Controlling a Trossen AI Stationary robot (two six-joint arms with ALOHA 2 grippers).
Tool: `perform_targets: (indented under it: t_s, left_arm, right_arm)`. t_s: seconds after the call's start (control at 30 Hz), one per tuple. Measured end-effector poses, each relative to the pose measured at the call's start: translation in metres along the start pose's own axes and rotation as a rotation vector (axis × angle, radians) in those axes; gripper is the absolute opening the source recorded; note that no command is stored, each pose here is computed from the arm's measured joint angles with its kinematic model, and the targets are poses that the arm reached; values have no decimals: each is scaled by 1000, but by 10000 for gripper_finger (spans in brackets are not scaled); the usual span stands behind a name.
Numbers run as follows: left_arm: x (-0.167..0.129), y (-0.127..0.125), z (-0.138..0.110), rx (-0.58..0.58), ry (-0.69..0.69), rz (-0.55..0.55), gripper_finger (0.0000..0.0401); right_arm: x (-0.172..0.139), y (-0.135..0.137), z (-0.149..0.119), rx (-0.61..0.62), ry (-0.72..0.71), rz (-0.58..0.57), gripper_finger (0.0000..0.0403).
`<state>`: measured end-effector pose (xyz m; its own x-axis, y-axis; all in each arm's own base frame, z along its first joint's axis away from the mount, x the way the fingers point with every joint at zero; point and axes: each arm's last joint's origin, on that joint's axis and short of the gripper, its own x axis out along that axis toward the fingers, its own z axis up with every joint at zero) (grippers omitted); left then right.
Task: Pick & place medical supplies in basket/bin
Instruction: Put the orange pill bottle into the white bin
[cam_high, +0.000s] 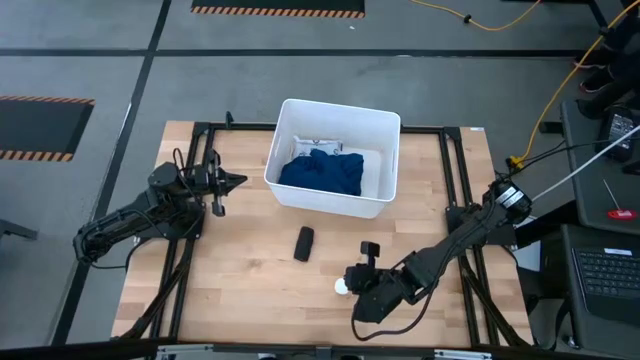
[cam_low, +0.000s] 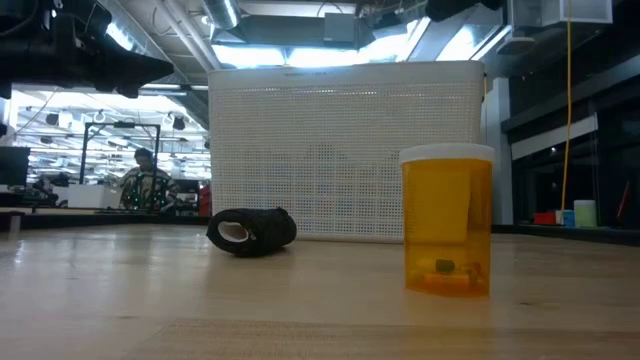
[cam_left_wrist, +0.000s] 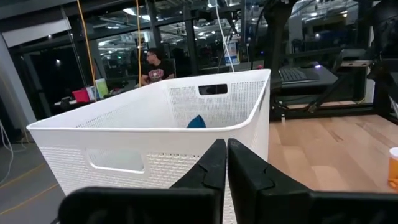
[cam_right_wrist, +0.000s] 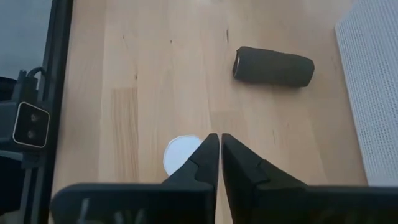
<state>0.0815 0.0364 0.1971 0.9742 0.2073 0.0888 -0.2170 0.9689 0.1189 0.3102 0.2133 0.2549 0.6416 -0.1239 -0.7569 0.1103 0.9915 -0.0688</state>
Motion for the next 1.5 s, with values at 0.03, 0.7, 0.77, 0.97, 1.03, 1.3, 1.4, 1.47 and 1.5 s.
perform_targets:
  t_s: [0.03,0.7,0.77,0.97,1.03,1.3,1.4,1.47,1.5]
  left_arm:
    - [0,0,0,0,1,0,11]
    - [0,0,-1,-3,6,-1,8]
    - [0,0,-1,-5,6,-1,6]
    - [0,0,-1,-5,6,-1,2]
    - [0,0,-1,-5,6,-1,3]
    - [0,0,-3,-13,35,-3,6]
    - [0,-1,-6,-19,56,-5,3]
    - [0,-1,-6,-19,55,-5,2]
    - [0,-1,-6,-19,56,-5,2]
  right_arm:
    - [0,0,0,-9,1,0,23]
    - [1,-2,1,41,0,-6,281]
    - [1,-2,1,43,0,-5,302]
    - [1,-1,0,71,19,25,325]
    - [1,0,0,72,26,37,326]
    - [15,16,-13,74,59,36,327]
    - [29,22,-21,32,91,14,327]
    - [39,25,-26,18,108,2,327]
    - [42,25,-28,12,116,-5,327]
